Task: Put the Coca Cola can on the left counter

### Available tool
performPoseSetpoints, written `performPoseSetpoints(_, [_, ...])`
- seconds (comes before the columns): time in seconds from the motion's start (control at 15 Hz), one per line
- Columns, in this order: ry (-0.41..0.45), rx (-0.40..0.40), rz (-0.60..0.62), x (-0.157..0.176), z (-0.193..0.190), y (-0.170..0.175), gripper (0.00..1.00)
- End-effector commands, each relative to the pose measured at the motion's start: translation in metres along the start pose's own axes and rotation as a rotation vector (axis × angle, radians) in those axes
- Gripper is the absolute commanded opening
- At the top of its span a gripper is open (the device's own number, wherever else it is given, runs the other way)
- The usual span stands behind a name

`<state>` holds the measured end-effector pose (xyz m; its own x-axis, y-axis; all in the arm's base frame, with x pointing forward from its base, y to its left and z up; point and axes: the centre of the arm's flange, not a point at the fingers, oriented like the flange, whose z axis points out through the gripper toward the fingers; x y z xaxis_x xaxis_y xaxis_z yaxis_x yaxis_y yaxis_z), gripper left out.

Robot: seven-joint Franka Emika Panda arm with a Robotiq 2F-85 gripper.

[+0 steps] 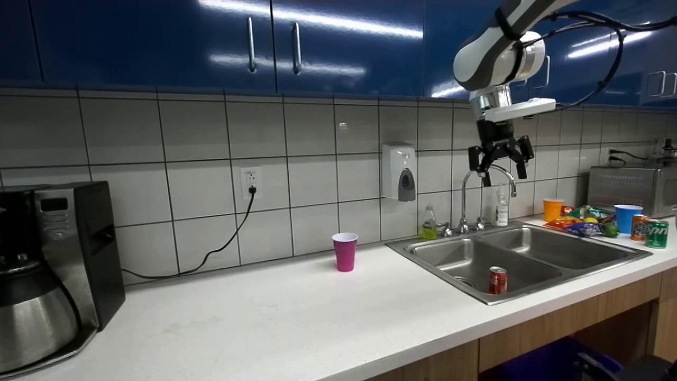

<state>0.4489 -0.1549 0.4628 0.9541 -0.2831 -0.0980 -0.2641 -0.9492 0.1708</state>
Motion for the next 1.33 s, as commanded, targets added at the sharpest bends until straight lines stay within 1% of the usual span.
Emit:
performPoseSetpoints(0.0, [0.006,-0.007,0.051,0.031,0.019,0.022,1.00])
performPoseSetpoints(0.53, [0.011,-0.009,0.132,0.074,0.089,0.065,1.00])
performPoseSetpoints(1.27, [0.004,-0.021,0.198,0.135,0.207,0.092,1.00])
